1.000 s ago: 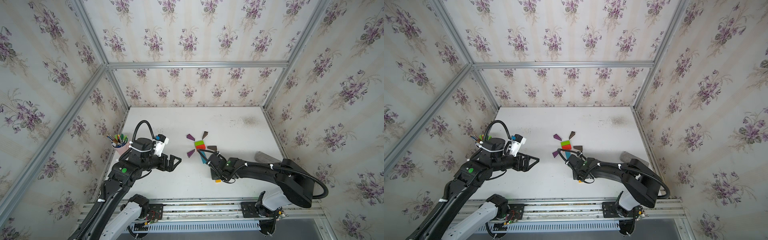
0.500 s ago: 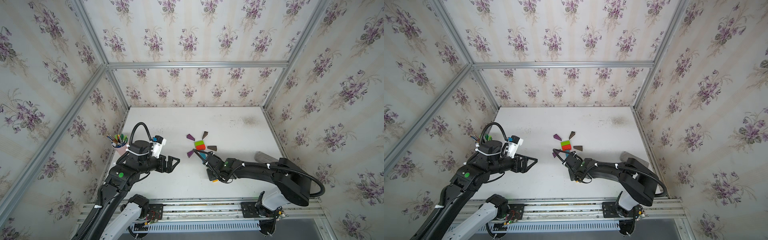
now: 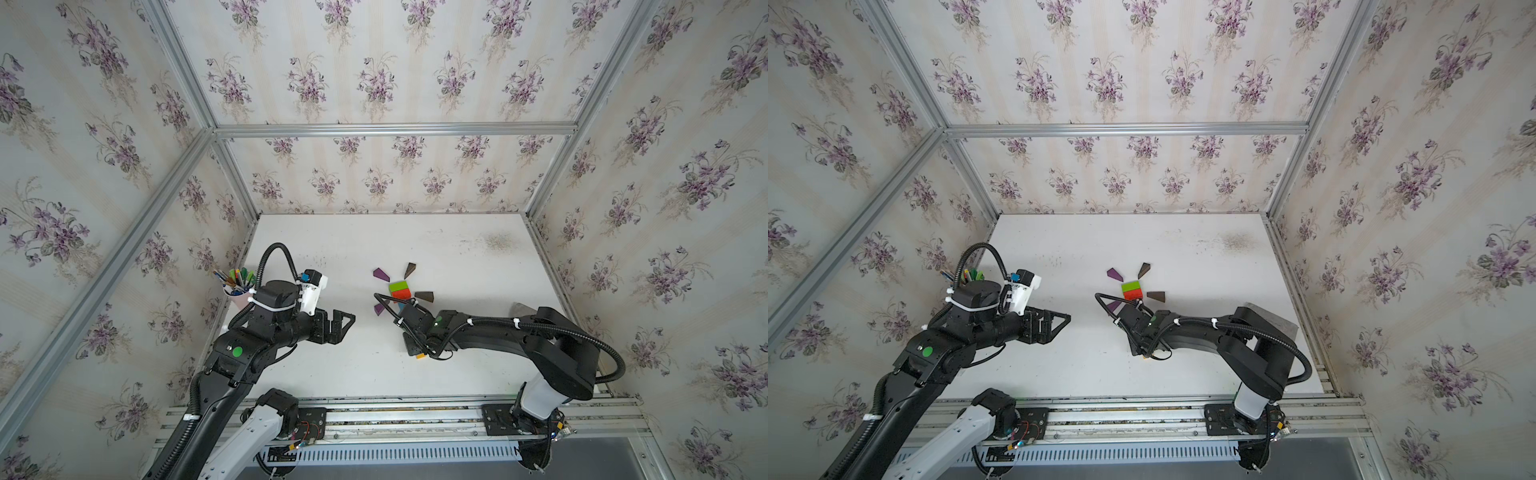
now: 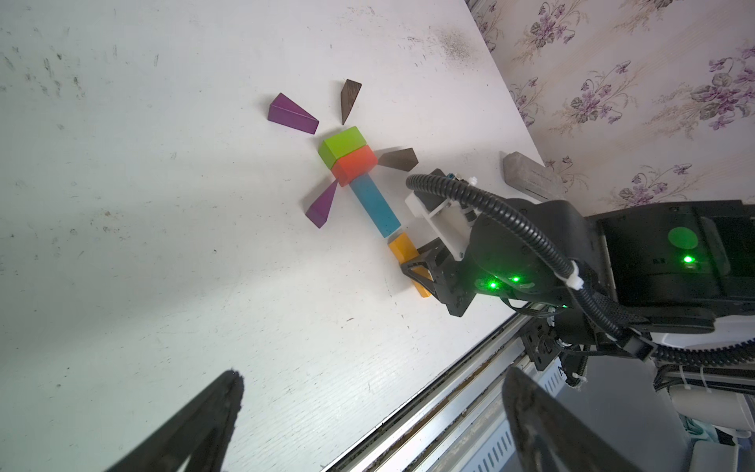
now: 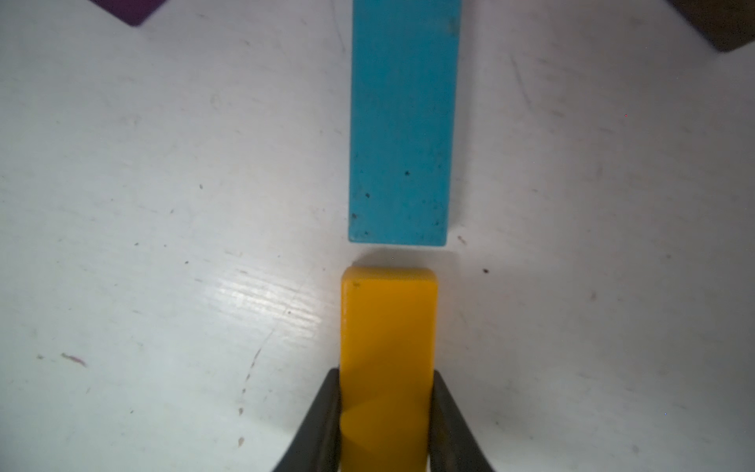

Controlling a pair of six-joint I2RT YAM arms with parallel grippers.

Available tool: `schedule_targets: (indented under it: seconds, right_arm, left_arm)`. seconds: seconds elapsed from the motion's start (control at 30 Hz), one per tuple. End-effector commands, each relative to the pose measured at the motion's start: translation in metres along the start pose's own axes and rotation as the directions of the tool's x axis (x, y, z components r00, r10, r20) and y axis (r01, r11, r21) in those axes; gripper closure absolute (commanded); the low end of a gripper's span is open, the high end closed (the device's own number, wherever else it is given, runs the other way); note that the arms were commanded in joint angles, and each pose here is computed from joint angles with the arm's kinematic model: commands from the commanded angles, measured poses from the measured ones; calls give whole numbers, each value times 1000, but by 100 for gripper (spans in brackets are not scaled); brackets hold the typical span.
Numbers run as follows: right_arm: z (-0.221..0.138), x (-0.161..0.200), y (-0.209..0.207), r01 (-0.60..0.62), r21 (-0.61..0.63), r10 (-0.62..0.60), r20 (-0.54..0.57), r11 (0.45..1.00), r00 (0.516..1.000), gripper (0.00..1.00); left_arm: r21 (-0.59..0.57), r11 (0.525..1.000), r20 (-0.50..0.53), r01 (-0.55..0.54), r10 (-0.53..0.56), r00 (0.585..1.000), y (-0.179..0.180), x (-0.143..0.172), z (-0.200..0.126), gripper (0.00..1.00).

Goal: Assemble a small pinwheel with building blocks
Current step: Assemble the building block at the center of the board.

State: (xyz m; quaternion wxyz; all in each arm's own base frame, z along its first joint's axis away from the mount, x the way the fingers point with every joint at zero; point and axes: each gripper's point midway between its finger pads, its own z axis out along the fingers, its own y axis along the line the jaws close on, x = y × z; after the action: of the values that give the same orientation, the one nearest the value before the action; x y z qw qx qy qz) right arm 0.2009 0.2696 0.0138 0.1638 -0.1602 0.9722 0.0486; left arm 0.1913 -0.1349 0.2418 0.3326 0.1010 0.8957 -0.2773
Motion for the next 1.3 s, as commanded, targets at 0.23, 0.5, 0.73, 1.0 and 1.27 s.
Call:
schedule_targets:
  seconds: [0.23,0.5,0.73,1.0,1.27]
  right_arm:
    - [5,10,-10,6,59,-3,-53,998,999,70]
    - [5,6,-12,1,76,2,-44,997,999,69]
    - [5,4,-15,-1,87,4,-39,996,999,68]
    - [4,-1,-16,0,89,3,-32,996,999,67]
    - [5,-2,-14,10,82,-7,-35,997,999,66]
  left_arm:
    - [-16,1000,7,-9,10,1000,2,-2,-2,1]
    - [-13,1000,4,-11,11,1000,1,-3,-1,1]
    - [-13,1000,5,-12,12,1000,1,-4,-1,1]
    - [-11,1000,6,-13,13,1000,0,-6,-2,1]
    - [-12,1000,3,-11,11,1000,0,-6,-1,1]
